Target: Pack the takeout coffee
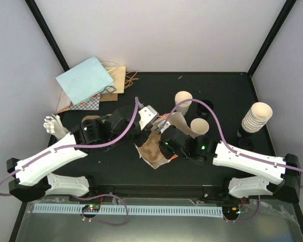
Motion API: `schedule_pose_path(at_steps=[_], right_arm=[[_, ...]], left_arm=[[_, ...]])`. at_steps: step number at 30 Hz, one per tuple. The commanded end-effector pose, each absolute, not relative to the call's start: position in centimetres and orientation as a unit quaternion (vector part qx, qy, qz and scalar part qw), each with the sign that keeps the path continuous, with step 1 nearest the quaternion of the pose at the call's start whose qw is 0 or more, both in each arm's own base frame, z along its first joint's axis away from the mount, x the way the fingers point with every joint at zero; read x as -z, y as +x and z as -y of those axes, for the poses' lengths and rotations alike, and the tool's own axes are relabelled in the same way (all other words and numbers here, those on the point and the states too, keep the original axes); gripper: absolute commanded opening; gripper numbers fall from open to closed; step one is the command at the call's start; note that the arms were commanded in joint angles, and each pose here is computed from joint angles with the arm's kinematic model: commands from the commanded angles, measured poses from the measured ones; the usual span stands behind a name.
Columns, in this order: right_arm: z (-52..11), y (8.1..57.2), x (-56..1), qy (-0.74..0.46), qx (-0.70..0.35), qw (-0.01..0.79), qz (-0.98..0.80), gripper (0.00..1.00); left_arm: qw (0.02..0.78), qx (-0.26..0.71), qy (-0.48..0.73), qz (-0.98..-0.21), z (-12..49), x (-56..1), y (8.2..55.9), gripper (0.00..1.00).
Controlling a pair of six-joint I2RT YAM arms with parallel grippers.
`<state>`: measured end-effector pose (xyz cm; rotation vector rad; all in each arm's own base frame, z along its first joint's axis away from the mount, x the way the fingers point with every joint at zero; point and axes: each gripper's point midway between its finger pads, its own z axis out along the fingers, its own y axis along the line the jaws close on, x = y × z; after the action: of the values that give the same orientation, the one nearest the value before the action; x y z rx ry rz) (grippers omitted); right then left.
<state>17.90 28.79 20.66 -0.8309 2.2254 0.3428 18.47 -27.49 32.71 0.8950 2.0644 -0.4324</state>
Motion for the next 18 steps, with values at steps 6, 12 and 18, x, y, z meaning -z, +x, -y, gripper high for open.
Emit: schedule_pose_path(at_steps=[6, 12, 18], right_arm=[[-29.5, 17.8, -20.4, -0.292, -0.156, 0.356, -0.874, 0.31], [-29.3, 17.8, -19.0, -0.28, -0.152, 0.345, -0.883, 0.31], [-29.0, 17.6, -16.8, -0.298, -0.134, 0.333, -0.884, 0.29]], left_arm=[[0.424, 0.185, 0.354, -0.813, 28.3, -33.0, 18.7, 0.02], [0.41, 0.209, 0.347, -0.817, 29.3, -31.7, 18.4, 0.01], [0.413, 0.221, 0.341, -0.815, 29.6, -32.2, 18.4, 0.02]])
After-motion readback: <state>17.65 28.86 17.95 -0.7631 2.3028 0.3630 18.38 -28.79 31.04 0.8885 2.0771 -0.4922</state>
